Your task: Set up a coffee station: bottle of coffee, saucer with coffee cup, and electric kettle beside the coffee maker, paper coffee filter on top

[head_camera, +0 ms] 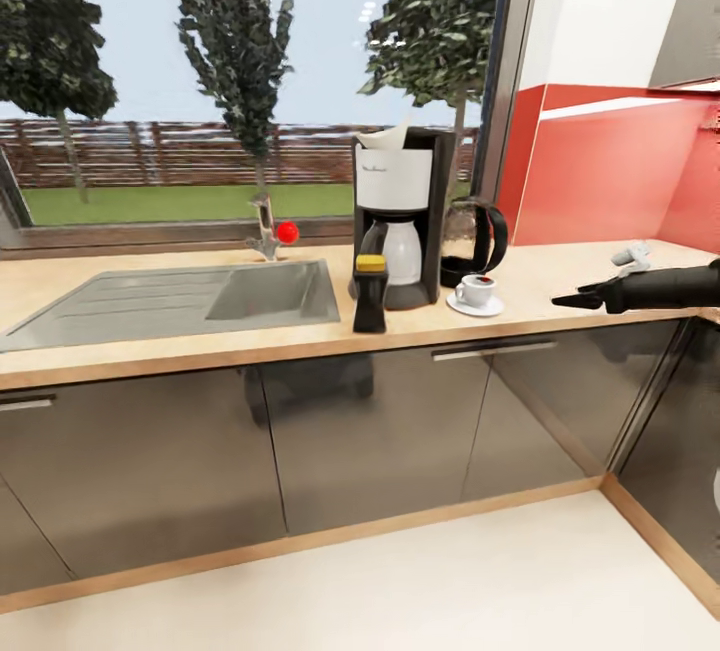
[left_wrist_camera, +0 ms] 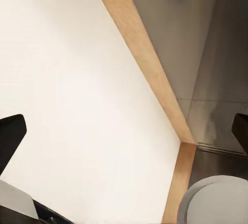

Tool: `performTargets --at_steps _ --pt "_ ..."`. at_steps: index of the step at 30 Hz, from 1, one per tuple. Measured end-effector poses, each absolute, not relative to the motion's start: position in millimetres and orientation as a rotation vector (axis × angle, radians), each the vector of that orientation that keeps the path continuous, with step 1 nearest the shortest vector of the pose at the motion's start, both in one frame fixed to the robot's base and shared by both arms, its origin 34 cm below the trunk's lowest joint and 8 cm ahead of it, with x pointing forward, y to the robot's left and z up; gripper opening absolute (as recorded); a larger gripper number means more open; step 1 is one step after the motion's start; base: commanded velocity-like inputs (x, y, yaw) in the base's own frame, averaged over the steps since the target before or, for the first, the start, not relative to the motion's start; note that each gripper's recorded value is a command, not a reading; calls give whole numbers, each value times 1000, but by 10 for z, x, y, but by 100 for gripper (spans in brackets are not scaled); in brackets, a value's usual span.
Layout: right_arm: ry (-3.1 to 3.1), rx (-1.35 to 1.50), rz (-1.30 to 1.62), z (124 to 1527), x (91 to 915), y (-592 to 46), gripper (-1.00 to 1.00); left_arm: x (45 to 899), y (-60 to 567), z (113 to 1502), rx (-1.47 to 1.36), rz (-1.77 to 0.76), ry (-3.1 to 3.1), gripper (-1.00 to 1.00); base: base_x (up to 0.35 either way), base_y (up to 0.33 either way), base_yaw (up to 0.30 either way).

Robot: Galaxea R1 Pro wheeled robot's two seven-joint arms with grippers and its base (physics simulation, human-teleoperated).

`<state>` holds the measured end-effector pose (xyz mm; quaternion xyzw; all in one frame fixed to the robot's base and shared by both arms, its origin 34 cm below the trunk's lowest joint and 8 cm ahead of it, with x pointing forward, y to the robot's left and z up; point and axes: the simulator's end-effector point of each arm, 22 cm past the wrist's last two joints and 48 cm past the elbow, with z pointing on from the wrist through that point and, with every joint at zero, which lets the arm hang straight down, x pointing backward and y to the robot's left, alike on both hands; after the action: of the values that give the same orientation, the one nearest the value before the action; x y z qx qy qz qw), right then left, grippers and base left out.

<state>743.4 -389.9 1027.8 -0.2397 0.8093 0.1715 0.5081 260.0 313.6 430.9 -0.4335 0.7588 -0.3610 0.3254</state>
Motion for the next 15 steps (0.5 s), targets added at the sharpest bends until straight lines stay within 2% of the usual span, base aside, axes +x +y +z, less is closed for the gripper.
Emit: performTargets --at_steps 6,15 --pt "1935 -605 359 10257 7343 -3888 100 2600 3137 4310 -1136 -946 1989 100 -278 0 0" --pt "1958 -625 330 10029 7236 -3871 100 2600 3136 4311 -1136 -947 1989 100 -72 0 0"
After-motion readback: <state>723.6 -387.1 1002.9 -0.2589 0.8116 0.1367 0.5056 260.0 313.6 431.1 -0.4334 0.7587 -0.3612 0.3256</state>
